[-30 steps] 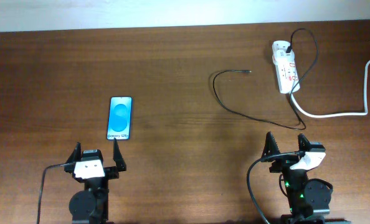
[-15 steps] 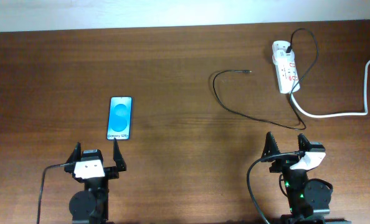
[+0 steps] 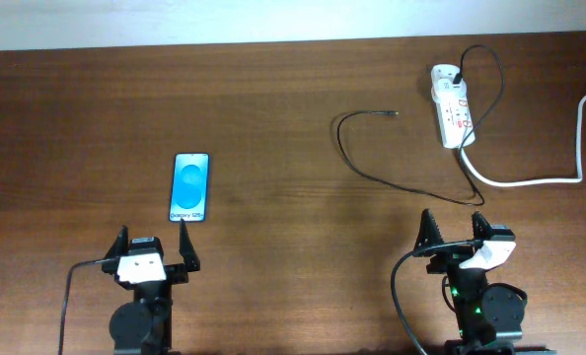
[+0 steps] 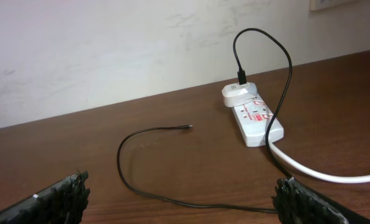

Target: Plug charger to phone and switch on socket

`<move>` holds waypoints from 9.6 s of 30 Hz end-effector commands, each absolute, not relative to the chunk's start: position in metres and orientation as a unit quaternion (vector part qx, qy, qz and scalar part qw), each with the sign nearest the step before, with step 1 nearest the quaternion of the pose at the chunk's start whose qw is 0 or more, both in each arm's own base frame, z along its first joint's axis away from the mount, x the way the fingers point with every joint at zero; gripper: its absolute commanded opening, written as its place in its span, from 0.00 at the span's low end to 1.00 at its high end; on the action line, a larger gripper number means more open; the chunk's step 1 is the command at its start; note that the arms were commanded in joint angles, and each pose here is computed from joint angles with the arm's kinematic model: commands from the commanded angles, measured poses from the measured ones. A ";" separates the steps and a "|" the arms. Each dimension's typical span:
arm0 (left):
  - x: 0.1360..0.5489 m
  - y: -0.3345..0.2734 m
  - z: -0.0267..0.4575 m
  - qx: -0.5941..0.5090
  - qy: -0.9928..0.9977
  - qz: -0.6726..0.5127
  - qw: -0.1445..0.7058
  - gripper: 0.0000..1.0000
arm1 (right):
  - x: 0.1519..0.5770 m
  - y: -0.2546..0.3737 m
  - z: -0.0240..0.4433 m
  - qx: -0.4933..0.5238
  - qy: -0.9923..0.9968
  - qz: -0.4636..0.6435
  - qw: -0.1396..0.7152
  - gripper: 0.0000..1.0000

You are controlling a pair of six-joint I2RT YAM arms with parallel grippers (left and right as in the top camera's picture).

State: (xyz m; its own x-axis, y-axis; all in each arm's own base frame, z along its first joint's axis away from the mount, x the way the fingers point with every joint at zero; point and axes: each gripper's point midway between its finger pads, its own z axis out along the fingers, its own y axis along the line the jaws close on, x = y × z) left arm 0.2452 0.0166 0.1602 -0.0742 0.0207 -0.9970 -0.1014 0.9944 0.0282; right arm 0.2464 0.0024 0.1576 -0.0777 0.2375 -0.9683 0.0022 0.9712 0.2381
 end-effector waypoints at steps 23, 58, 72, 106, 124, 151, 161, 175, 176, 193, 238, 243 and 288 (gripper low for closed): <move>0.245 0.015 0.159 -0.018 0.731 0.048 0.681 0.99 | 0.246 -0.001 0.155 0.089 0.730 0.081 0.673 0.98; 0.245 0.014 0.158 -0.024 0.733 0.038 0.679 0.99 | 0.246 -0.001 0.155 0.089 0.730 0.081 0.673 0.98; 0.233 0.009 0.175 -0.065 0.767 -0.016 0.639 0.99 | 0.246 -0.001 0.155 0.089 0.730 0.081 0.673 0.99; 0.244 -0.015 0.225 -0.024 0.802 -0.067 0.593 0.99 | 0.246 -0.001 0.155 0.089 0.730 0.081 0.673 0.98; 0.248 -0.034 0.216 0.007 0.816 -0.112 0.567 0.99 | 0.246 -0.001 0.155 0.089 0.730 0.081 0.673 0.98; 0.298 -0.022 0.240 -0.010 0.890 -0.070 0.450 0.99 | 0.246 -0.001 0.155 0.089 0.730 0.081 0.673 0.98; 0.348 -0.012 0.184 -0.017 0.952 -0.032 0.304 0.99 | 0.246 -0.001 0.155 0.089 0.730 0.081 0.673 0.98; 0.376 0.001 0.117 -0.021 0.971 0.008 0.238 0.99 | 0.246 -0.001 0.155 0.089 0.730 0.081 0.673 0.98; 0.377 0.001 0.115 -0.020 0.971 0.008 0.237 0.99 | 0.246 -0.001 0.155 0.089 0.730 0.081 0.673 0.98; 0.382 -0.005 0.049 0.033 0.986 0.002 0.164 0.99 | 0.246 -0.001 0.155 0.089 0.730 0.081 0.673 0.98; 0.392 -0.007 -0.011 0.036 0.990 -0.002 0.134 0.99 | 0.246 -0.001 0.155 0.089 0.730 0.081 0.673 0.98; 0.389 -0.007 -0.012 0.036 0.991 -0.002 0.127 0.99 | 0.246 -0.001 0.155 0.089 0.730 0.081 0.673 0.98; 0.375 -0.016 -0.015 -0.139 0.985 -0.046 0.093 0.80 | 0.246 -0.001 0.155 0.089 0.730 0.081 0.673 0.98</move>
